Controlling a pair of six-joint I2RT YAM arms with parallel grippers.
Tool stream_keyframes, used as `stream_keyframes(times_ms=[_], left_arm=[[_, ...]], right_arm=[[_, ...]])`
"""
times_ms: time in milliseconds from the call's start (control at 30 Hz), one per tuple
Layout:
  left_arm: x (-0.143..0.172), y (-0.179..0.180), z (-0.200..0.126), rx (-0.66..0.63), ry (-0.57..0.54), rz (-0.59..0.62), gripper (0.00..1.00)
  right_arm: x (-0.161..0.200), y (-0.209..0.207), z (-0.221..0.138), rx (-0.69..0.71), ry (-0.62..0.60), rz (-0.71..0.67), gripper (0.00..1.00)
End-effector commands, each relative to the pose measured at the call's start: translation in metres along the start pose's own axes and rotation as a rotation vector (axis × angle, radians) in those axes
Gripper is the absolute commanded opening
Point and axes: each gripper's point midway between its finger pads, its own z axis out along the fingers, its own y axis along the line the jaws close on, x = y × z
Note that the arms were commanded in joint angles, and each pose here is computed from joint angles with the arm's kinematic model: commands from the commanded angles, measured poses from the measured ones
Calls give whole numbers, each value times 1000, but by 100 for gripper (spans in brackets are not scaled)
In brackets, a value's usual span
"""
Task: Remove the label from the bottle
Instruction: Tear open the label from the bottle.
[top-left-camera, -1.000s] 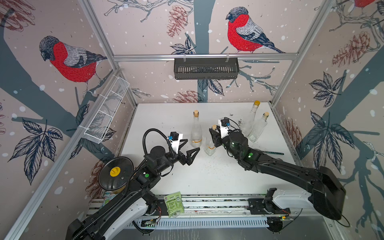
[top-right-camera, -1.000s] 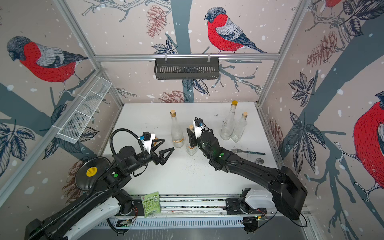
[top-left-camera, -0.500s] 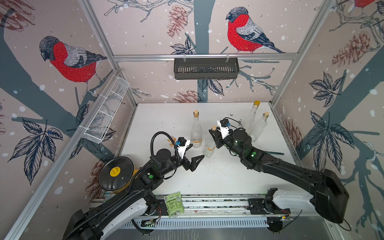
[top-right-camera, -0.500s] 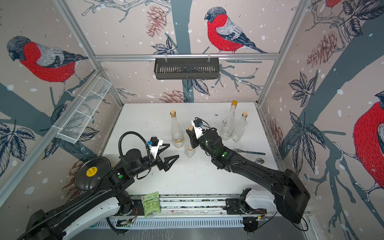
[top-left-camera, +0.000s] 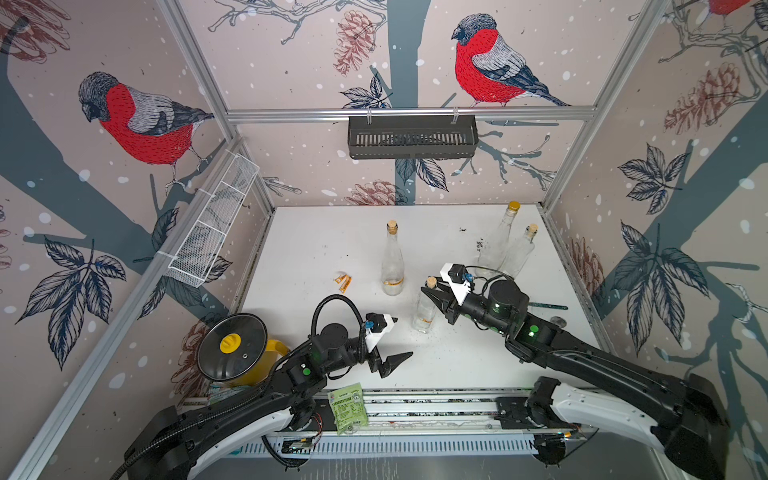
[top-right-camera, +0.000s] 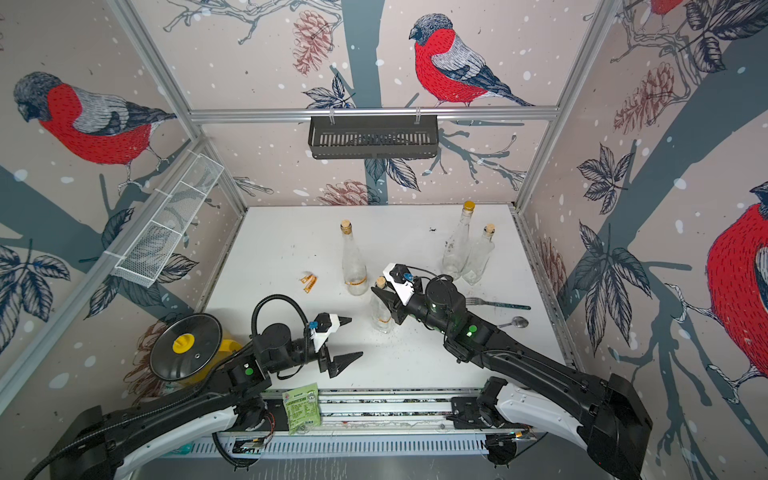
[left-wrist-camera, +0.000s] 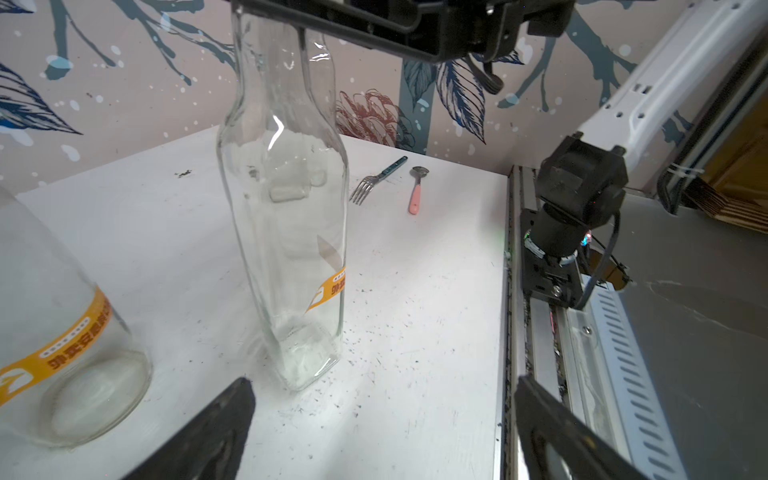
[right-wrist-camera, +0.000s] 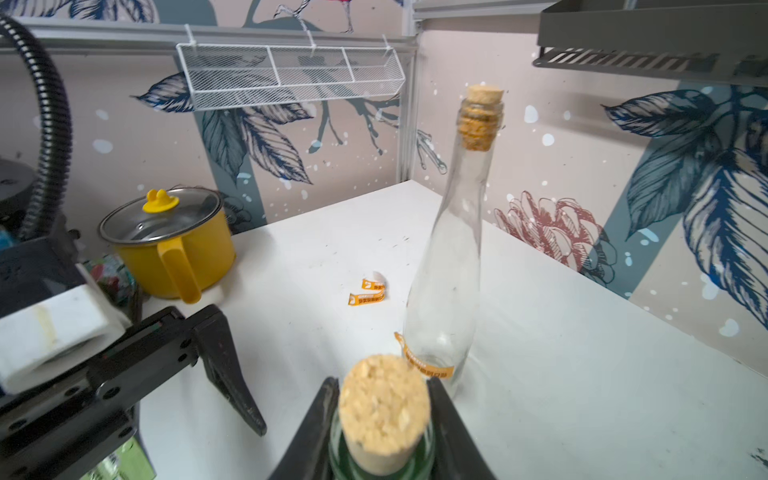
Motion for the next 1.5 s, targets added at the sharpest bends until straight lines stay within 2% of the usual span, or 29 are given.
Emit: stream_keyframes(times_ms=[0,167,267,433,633,733,1000,1467], left_arm=[[-19,-10,-3,44,-114,108,97],[-7,-1,7,15,-47,101,92],[-1,6,12,-13,-15,98,86],[-1,20,11,-98,-12,100,75],[3,31,10,-162,5,102,71],[5,32,11,-165,7,100,70],[11,37,15,-181,22,108,61],[16,38,21,-176,41,116,50]], right_arm=[[-22,16,-6,-81,-98,-77,8],[-22,14,-4,-73,-97,-70,8],[-24,11,-1,-43,-120,-16,7],[-22,0,6,91,-137,105,4],[-26,-6,4,220,-169,197,3],[-26,-6,6,256,-164,205,3],[-22,5,15,279,-132,169,3],[-22,21,21,224,-127,124,3]])
